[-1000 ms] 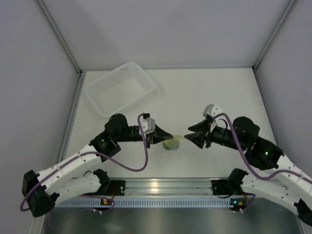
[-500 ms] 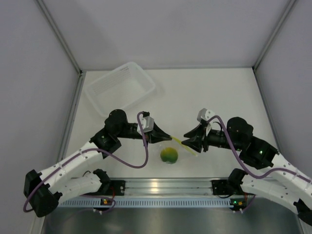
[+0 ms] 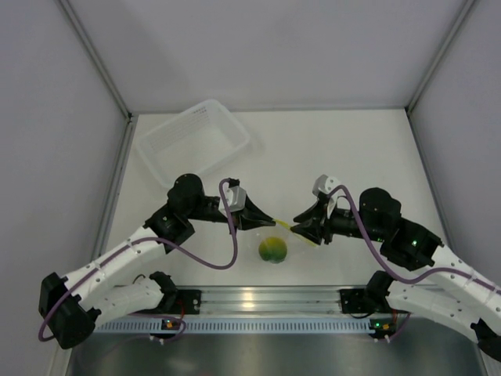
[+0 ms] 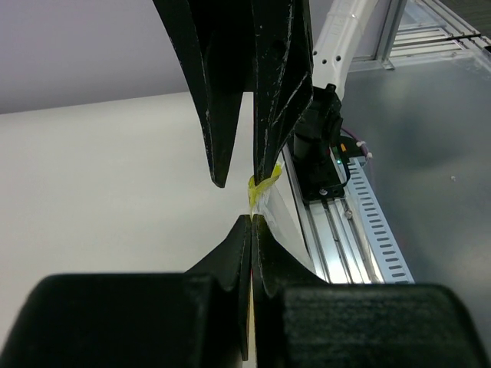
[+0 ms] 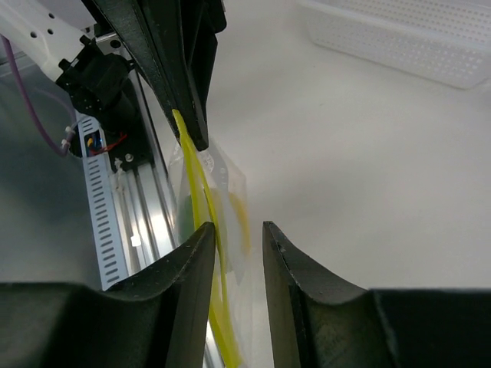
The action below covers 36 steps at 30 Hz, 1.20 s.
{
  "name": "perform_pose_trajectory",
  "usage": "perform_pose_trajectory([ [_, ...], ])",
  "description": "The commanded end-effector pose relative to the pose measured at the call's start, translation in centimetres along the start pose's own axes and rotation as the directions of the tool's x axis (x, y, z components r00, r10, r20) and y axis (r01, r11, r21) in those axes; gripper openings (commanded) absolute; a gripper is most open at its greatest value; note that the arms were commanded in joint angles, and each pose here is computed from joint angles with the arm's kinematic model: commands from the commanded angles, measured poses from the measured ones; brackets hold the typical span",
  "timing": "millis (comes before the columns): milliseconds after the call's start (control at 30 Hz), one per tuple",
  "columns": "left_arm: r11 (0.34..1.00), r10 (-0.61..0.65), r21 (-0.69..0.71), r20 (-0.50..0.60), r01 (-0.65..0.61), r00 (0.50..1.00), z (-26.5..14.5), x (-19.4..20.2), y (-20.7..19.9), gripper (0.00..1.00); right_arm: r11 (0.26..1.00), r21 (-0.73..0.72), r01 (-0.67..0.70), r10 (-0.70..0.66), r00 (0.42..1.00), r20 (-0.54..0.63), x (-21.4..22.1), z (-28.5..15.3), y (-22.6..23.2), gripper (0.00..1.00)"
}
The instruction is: Open the zip-top bag and remove the fake food
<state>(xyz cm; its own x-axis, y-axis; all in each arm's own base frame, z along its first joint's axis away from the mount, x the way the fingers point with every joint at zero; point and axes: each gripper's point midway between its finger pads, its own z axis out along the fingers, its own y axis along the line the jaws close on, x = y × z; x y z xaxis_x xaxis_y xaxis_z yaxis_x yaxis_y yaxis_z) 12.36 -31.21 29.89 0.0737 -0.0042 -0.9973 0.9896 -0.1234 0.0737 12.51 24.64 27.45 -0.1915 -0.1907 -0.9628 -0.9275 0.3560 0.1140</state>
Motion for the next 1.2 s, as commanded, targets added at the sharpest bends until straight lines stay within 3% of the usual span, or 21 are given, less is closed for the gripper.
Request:
perform_pose_trajectory([
  [0, 0.997, 0.065, 0.035, 0.049, -0.066, 0.997, 0.0, -2.6, -0.1, 0.00, 0.999, 0.028, 0.029, -0.031, 0.998, 0.060, -1.5, -0.1, -0.5, 0.32],
  [400, 0.999, 0.039, -0.018, 0.051, -0.038, 0.998, 0.0, -3.2, 1.1, 0.00, 0.993, -0.112, 0.018, -0.017, 1.000, 0.012, 0.0, 1.0, 1.4, 0.21],
  [533, 1.000, 0.019, -0.003, 0.047, -0.019, 0.999, 0.0, -3.1, 1.2, 0.00, 0.996, -0.087, 0.019, -0.018, 1.000, 0.011, 0.0, 1.2, 0.9, 0.18],
  [633, 1.000, 0.013, 0.001, 0.045, -0.013, 0.999, 0.1, -3.1, 1.2, 0.00, 0.998, -0.057, 0.014, -0.014, 1.000, 0.000, 0.1, 1.5, 0.3, 0.08],
  [667, 1.000, 0.012, -0.004, 0.045, -0.012, 0.999, 0.1, -3.0, 1.3, 0.00, 0.999, -0.048, 0.011, -0.011, 1.000, -0.004, 0.2, 1.6, 0.1, 0.00],
  [833, 0.996, -0.017, -0.089, 0.041, 0.021, 0.999, 0.2, -2.9, 3.1, 0.00, 0.999, 0.038, -0.002, 0.002, 1.000, -0.001, -0.6, 2.0, -1.4, 0.00],
  [867, 0.991, -0.018, -0.132, 0.041, 0.023, 0.999, 0.2, -3.0, 4.0, 0.08, 0.998, 0.056, -0.007, 0.007, 1.000, 0.004, -0.9, 2.0, -1.7, 0.00],
  [900, 0.983, -0.079, -0.162, 0.052, 0.087, 0.996, 0.3, -3.1, 4.4, 0.23, 0.996, 0.091, -0.018, 0.017, 1.000, 0.012, -1.5, 2.0, -2.3, 0.00],
  [933, 0.972, -0.106, -0.203, 0.059, 0.116, 0.993, 0.3, -3.1, 5.2, 0.46, 0.993, 0.116, -0.028, 0.027, 1.000, 0.016, -1.8, 2.0, -2.7, 0.00],
  [967, 0.962, -0.125, -0.236, 0.069, 0.138, 0.990, 0.3, -3.4, 5.9, 0.60, 0.988, 0.147, -0.045, 0.044, 0.999, 0.010, -1.7, 2.2, -3.3, 0.00],
  [1033, 0.927, -0.174, -0.322, 0.092, 0.194, 0.980, 0.1, -3.3, 7.5, 0.71, 0.965, 0.245, -0.094, 0.090, 0.996, 0.029, -2.2, 2.3, -4.9, 0.00],
  [1067, 0.911, -0.192, -0.352, 0.099, 0.215, 0.976, 0.0, -3.1, 8.1, 0.91, 0.955, 0.272, -0.117, 0.110, 0.993, 0.040, -2.3, 2.4, -5.4, 0.00],
  [1100, 0.891, -0.221, -0.381, 0.115, 0.249, 0.968, -0.2, -3.0, 8.5, 0.98, 0.933, 0.323, -0.161, 0.150, 0.987, 0.061, -2.2, 2.3, -6.2, 0.00],
  [1167, 0.857, -0.261, -0.422, 0.141, 0.297, 0.955, -0.4, -2.7, 9.2, 0.98, 0.892, 0.397, -0.216, 0.197, 0.976, 0.089, -1.9, 2.5, -7.7, 0.00],
])
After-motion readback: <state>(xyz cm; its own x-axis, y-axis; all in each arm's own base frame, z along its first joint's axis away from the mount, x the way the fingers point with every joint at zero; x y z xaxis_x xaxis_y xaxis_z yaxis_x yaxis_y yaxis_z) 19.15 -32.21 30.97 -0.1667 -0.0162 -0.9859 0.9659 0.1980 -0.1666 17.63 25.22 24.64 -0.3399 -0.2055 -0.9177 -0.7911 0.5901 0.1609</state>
